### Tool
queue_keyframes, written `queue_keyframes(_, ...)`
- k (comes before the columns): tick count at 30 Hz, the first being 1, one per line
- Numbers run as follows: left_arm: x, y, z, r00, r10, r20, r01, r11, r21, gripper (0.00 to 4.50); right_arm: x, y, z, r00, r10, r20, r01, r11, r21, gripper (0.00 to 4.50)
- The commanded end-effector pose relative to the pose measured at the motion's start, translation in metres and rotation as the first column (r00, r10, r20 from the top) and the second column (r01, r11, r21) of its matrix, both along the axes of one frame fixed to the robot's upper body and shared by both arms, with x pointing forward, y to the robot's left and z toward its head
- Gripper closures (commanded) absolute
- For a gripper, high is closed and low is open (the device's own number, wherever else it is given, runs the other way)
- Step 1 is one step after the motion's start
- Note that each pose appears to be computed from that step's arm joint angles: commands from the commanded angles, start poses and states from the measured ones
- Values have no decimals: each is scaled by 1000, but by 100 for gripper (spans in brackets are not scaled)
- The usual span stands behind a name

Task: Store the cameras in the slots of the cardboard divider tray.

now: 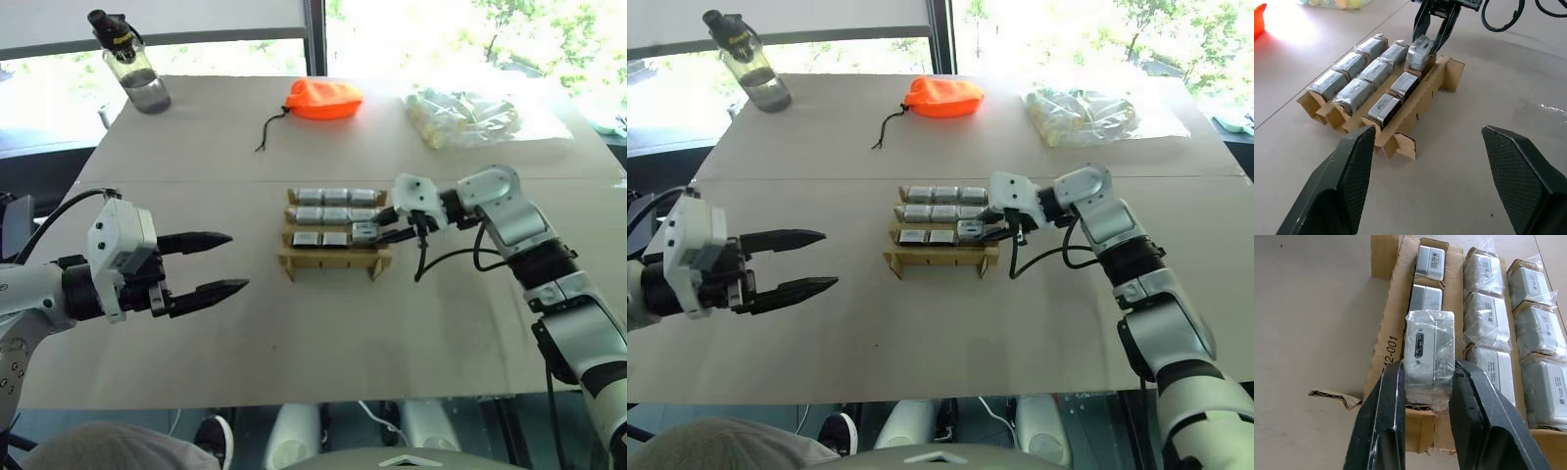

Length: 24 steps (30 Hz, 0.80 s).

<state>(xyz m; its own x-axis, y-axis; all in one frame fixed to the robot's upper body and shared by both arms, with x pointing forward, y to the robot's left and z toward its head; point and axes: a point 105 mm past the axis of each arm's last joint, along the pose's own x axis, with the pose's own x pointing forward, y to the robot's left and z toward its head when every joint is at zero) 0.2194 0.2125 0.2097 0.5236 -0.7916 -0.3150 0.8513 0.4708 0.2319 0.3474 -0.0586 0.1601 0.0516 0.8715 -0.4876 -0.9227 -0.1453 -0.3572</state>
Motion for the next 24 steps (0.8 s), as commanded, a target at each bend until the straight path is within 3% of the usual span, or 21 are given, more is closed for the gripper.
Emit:
queue_keyframes(1,-1,-4,6,999,-28,27,27,999,22,91,-7,1,4,999,32,-3,-32,999,15,382)
queue_keyframes(13,0,-9,9,999,-39,32,38,999,27,91,1,4,-7,999,3,-55,-3,1000,7,382)
queue_keyframes(14,0,-9,9,999,-40,33,39,999,28,91,2,4,-7,998,4,-62,-4,1000,4,278)
queue_keyframes(16,1,-9,10,999,-40,35,39,999,29,91,4,5,-6,998,2,-60,-2,1000,10,205)
queue_keyframes(20,1,-10,10,999,-41,36,40,999,30,91,6,8,7,999,-11,-50,14,997,73,11)
queue_keyframes(24,1,-10,10,999,-42,35,41,999,28,91,0,2,15,999,0,-46,4,997,82,4)
